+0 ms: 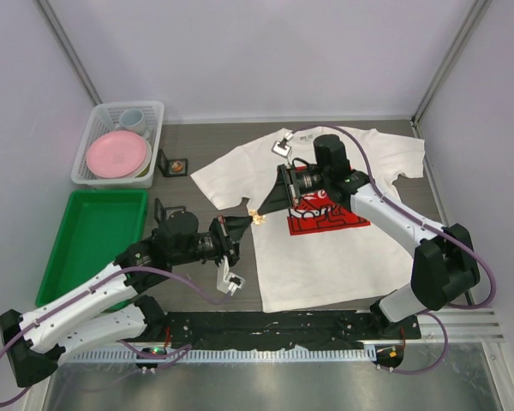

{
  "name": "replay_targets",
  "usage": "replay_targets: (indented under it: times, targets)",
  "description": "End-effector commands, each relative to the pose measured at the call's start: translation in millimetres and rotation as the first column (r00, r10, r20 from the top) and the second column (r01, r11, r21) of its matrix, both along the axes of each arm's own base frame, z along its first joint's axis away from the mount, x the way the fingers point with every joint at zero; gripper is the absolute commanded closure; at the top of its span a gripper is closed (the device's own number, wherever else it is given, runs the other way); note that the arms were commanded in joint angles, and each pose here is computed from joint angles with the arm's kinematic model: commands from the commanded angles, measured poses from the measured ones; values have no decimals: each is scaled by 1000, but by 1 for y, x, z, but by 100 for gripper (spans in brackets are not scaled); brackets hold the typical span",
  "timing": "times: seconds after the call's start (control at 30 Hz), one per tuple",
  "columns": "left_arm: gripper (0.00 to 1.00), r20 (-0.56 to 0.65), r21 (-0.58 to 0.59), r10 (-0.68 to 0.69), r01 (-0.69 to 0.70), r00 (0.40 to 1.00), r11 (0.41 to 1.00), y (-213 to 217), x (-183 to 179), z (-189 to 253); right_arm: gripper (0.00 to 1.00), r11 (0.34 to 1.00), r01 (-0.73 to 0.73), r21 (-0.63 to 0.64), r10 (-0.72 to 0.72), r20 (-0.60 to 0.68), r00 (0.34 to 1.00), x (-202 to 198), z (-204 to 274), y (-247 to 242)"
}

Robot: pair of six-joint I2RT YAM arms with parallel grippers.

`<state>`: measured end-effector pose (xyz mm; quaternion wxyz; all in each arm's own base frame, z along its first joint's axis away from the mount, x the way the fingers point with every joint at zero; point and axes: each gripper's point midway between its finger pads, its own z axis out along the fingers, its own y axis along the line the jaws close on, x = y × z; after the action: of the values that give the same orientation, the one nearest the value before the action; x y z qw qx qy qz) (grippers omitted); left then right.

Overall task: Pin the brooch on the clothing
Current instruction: Pass from the left arm to the right

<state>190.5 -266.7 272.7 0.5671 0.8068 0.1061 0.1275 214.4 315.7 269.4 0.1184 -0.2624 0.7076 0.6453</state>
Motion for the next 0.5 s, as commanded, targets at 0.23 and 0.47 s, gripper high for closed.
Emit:
replay_targets:
  times: [0.23,0.47]
  targets:
    - [100,54,-37,-15,17,998,999,-3,-1,13,70,996,-59,61,59,12,998,-14,15,3]
    - [100,56,-37,-22,24,998,999,-4,-2,14,76,996,-60,66,60,-1,998,-15,14,5]
